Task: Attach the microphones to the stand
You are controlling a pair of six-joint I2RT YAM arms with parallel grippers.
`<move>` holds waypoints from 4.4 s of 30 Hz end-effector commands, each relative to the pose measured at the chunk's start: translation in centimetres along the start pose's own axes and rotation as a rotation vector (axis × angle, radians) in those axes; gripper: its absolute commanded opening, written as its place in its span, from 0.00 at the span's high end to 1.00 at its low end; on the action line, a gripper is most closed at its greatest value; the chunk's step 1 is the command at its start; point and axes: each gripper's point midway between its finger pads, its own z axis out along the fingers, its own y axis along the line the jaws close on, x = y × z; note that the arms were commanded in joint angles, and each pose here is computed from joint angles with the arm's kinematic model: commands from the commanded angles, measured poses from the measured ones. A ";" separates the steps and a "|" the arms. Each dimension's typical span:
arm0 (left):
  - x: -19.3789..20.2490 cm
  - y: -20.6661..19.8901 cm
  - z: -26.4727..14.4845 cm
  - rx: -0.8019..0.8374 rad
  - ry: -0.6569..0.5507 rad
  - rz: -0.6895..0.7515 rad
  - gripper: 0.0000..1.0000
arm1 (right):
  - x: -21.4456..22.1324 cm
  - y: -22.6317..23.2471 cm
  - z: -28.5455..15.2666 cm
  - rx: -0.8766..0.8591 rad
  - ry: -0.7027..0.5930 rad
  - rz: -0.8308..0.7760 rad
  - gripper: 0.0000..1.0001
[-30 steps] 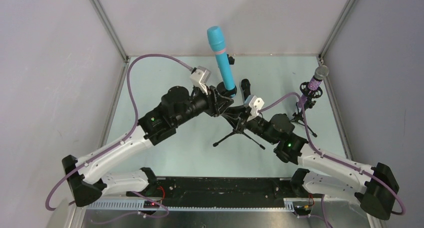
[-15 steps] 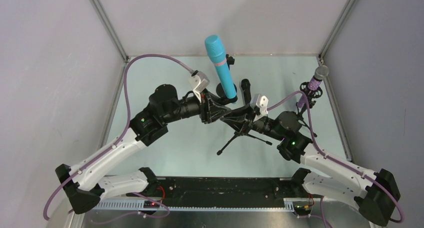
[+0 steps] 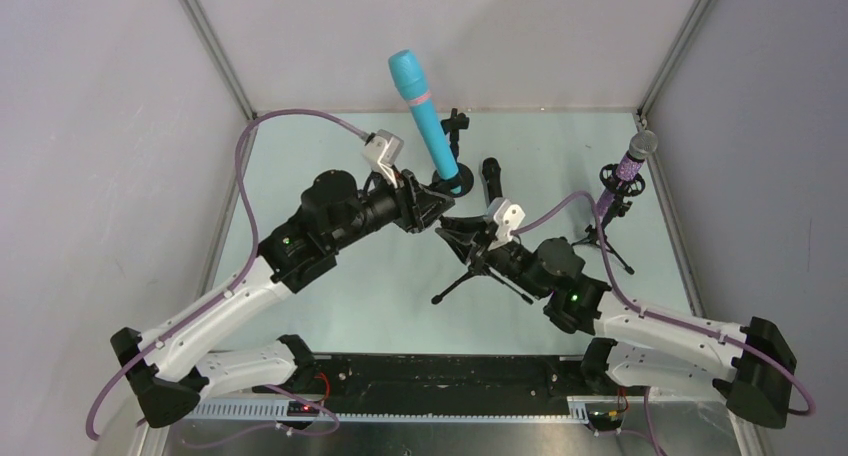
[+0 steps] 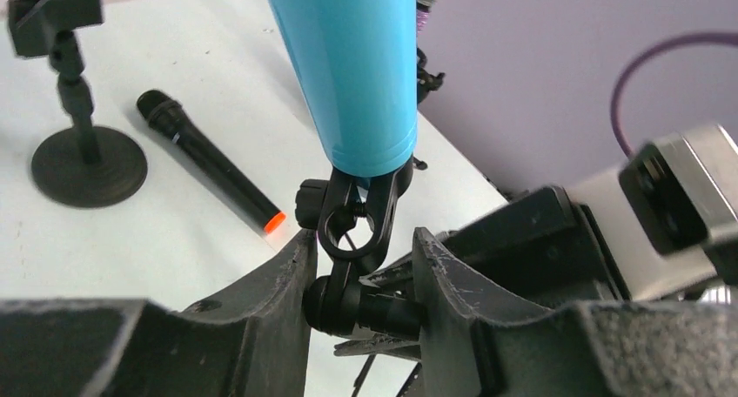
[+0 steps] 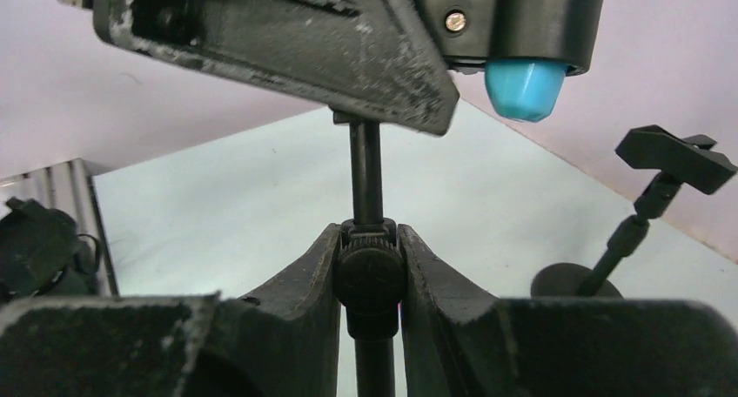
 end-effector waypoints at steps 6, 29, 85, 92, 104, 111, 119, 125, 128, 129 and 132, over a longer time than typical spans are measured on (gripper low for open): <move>-10.7 5.4 -3.2 -0.338 -0.426 -0.037 1.00 | 1.2 -0.7 -0.1 0.098 0.032 -0.099 1.00; -7.2 -1.7 -0.6 0.114 -0.222 0.266 1.00 | 0.4 -0.6 -0.9 -0.182 0.013 0.114 0.84; -4.3 22.6 -4.2 -0.744 -0.166 0.317 1.00 | 3.1 -4.0 -2.5 -0.046 0.107 0.163 0.01; -4.3 25.5 -6.3 -0.837 -0.169 0.309 1.00 | 3.2 -4.1 -2.6 -0.042 0.111 0.167 0.00; -3.1 29.6 -9.1 -0.962 -0.198 0.287 1.00 | 3.6 -4.2 -2.7 -0.039 0.124 0.169 0.01; -1.5 31.1 -8.9 -0.994 -0.172 0.291 1.00 | 3.8 -4.3 -2.5 -0.032 0.123 0.184 0.00; 0.6 32.1 -8.4 -0.994 -0.130 0.276 1.00 | 3.9 -4.4 -2.5 -0.031 0.127 0.183 0.01; 1.2 31.8 -8.2 -0.964 -0.116 0.277 0.84 | 3.8 -4.4 -2.4 -0.032 0.121 0.179 0.01; 1.4 31.3 -8.0 -0.931 -0.114 0.279 0.71 | 3.8 -4.5 -2.4 -0.033 0.119 0.179 0.01; 1.3 31.2 -8.0 -0.925 -0.117 0.280 0.65 | 3.8 -4.5 -2.4 -0.033 0.119 0.179 0.00; 1.4 30.8 -7.9 -0.905 -0.118 0.285 0.47 | 3.7 -4.4 -2.4 -0.035 0.116 0.179 0.01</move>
